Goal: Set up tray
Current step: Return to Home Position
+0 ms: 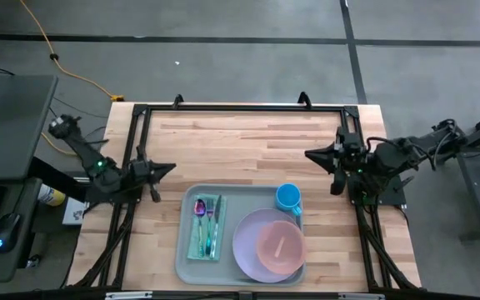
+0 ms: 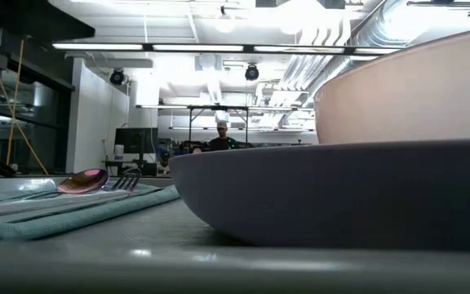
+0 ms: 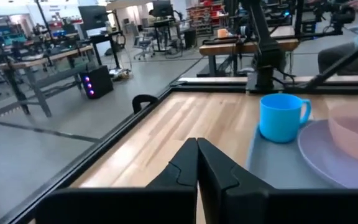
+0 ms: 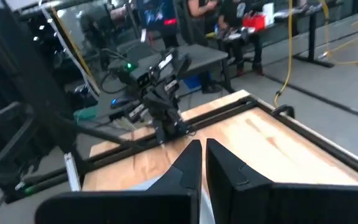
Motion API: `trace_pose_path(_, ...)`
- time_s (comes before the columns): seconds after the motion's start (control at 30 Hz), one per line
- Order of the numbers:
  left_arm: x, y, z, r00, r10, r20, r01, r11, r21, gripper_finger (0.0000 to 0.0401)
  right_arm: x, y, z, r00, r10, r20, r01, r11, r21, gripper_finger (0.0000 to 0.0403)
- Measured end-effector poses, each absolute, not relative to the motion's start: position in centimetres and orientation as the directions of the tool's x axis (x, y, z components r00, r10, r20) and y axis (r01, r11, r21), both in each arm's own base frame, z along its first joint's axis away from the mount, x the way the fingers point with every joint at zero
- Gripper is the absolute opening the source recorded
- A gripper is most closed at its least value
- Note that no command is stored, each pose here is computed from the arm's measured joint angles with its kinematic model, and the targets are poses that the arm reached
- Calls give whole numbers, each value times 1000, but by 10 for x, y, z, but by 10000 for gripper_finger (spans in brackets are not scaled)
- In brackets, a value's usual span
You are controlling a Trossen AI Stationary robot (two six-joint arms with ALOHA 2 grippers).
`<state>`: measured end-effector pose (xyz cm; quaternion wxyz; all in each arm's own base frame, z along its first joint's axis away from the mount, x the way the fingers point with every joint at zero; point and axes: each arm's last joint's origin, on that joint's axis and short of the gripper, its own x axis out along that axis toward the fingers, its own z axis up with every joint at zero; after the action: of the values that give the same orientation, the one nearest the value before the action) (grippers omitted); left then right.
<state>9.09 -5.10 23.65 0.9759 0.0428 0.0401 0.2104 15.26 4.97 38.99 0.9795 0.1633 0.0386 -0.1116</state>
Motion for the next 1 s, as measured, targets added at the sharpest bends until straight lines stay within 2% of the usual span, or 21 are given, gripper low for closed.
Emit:
trace_pose_path(0.33, 100, -9, 244, 926, 376, -40, -363, 914, 180, 13, 135, 40, 362, 966, -260, 6, 246, 919, 307, 0)
trace_pose_path(0.63, 99, 11, 242, 915, 399, -60, -377, 899, 222, 53, 122, 33, 310, 933, -343, 109, 288, 894, 344, 0)
trace_pose_path(0.83, 99, 17, 240, 926, 369, -81, -343, 911, 228, 31, 120, 23, 276, 896, -415, 160, 351, 880, 320, 0)
trace_pose_path(1.0, 98, 24, 239, 903, 420, -93, -391, 891, 231, 17, 122, 9, 257, 886, -432, 169, 378, 883, 280, 0)
